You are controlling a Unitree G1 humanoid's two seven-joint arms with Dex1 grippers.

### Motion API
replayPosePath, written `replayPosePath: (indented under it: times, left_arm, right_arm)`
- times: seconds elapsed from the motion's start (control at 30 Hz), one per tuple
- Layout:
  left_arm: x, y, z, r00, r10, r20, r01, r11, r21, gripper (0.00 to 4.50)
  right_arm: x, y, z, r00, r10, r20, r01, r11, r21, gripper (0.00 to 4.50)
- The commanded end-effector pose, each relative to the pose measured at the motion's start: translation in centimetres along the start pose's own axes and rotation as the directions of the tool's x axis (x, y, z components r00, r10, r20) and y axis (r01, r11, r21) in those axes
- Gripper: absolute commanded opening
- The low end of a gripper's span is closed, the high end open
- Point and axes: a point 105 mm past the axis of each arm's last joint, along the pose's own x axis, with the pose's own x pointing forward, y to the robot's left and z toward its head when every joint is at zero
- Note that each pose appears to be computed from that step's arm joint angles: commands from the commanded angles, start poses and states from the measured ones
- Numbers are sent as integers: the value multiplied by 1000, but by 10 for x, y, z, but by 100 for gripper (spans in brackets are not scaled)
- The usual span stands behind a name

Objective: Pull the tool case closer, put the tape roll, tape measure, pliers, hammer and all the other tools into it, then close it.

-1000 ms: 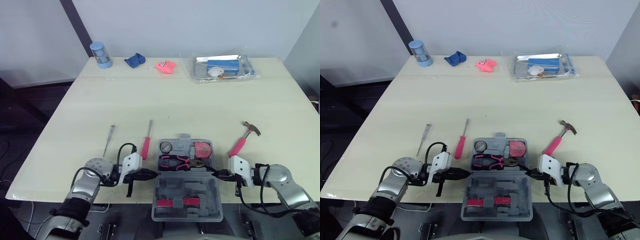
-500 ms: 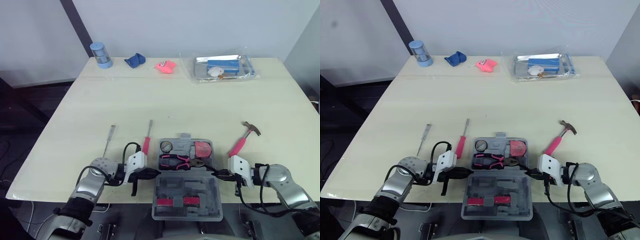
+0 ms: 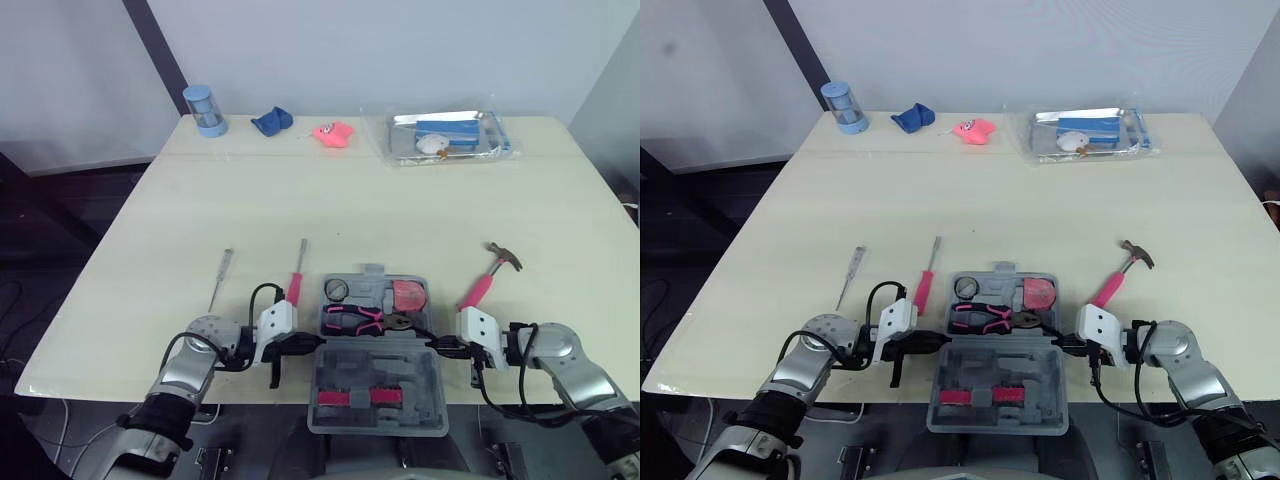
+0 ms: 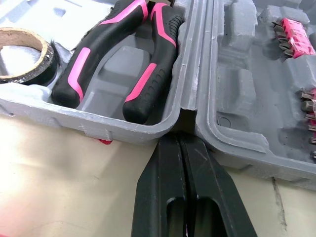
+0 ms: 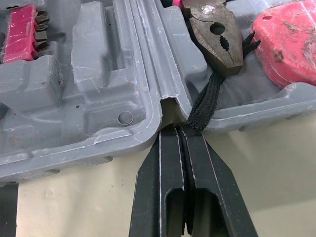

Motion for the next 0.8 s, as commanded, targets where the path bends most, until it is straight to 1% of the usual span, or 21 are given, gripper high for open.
replayPosePath:
  times: [0.03,0.27,0.4,0.63,0.8]
  left_arm:
    - [6,9,6,999,46,21,-46,999,11,7]
    - [9,15,7,997,78,27,-78,997,-5,7]
    - [12,21,6,995,101,13,-101,995,-5,7]
    - [20,28,13,991,130,38,-129,991,-16,7]
    - [22,30,12,990,135,32,-135,991,-18,7]
  right_arm:
    - [5,-4,7,1000,-10,19,10,1000,-22,2]
    - [5,-12,9,999,-37,24,38,999,-24,2]
    - [6,-17,10,998,-54,27,55,998,-26,2]
    - [6,-27,10,994,-101,32,102,994,-28,2]
    - [6,-32,10,992,-125,34,126,992,-32,2]
